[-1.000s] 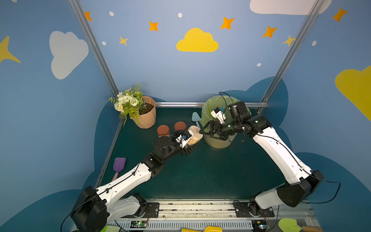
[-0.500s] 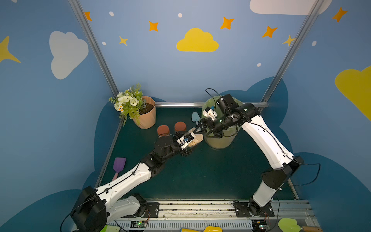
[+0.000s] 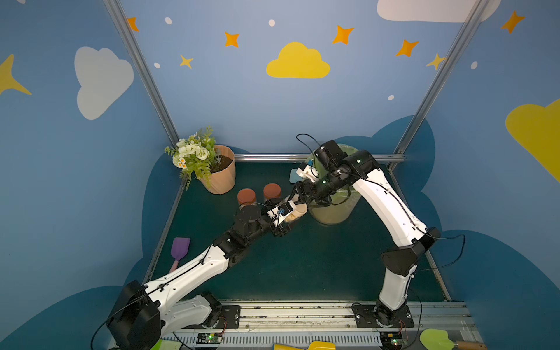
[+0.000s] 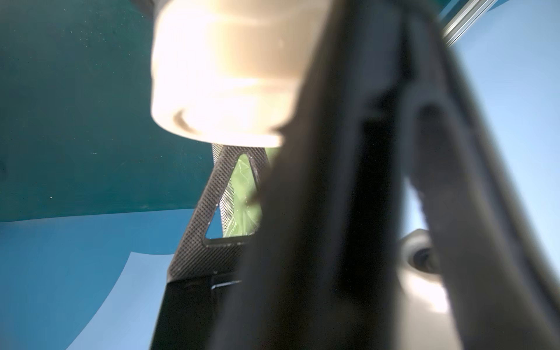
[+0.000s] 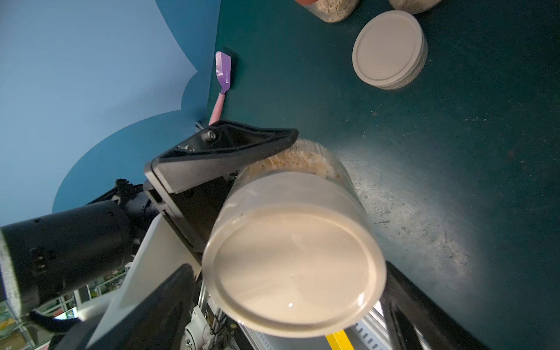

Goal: Empty expired oatmeal from jars
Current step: Unscrew the lid from the jar.

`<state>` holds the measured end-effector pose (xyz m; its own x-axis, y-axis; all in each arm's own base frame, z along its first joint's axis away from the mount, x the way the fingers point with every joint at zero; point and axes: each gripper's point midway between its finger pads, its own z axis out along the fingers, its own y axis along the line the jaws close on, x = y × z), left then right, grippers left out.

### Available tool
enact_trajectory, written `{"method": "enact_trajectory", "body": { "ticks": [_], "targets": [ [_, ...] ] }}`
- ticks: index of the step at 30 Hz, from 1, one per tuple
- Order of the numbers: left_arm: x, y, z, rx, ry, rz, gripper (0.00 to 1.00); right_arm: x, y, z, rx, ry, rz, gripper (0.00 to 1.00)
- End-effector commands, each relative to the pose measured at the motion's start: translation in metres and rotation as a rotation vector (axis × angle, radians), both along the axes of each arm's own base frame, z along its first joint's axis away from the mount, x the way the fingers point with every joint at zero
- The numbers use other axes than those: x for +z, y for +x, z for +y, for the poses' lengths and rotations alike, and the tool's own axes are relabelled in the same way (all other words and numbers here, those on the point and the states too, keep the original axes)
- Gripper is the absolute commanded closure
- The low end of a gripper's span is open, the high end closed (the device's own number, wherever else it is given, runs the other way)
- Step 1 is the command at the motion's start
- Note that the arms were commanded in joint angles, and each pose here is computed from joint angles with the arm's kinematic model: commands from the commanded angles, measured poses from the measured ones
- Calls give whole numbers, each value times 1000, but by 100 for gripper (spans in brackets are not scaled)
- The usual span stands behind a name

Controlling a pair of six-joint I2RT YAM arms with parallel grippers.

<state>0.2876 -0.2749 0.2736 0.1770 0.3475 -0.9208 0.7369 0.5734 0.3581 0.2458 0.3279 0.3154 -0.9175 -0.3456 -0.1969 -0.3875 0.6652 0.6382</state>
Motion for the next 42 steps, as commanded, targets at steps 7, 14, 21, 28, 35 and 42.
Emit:
{"method": "enact_trajectory", "body": {
  "ticks": [7,14,21,28,35,42],
  "targets": [
    [35,-6,-8,-52,-90,-44,89,-11,-9,-2,78,-77,-50,18],
    [31,-12,-6,-100,-135,25,92,3,-13,4,176,-7,-153,35],
    [38,-34,-15,-264,-262,141,96,1,-29,5,525,45,-450,44],
    [40,-39,-20,-312,-292,165,96,-27,-22,4,772,7,-617,40],
    [46,-47,-13,-307,-287,144,96,-40,-8,4,864,-63,-628,31],
    [42,-42,-8,-272,-272,137,96,-31,-7,9,852,-28,-680,12]
  ]
}}
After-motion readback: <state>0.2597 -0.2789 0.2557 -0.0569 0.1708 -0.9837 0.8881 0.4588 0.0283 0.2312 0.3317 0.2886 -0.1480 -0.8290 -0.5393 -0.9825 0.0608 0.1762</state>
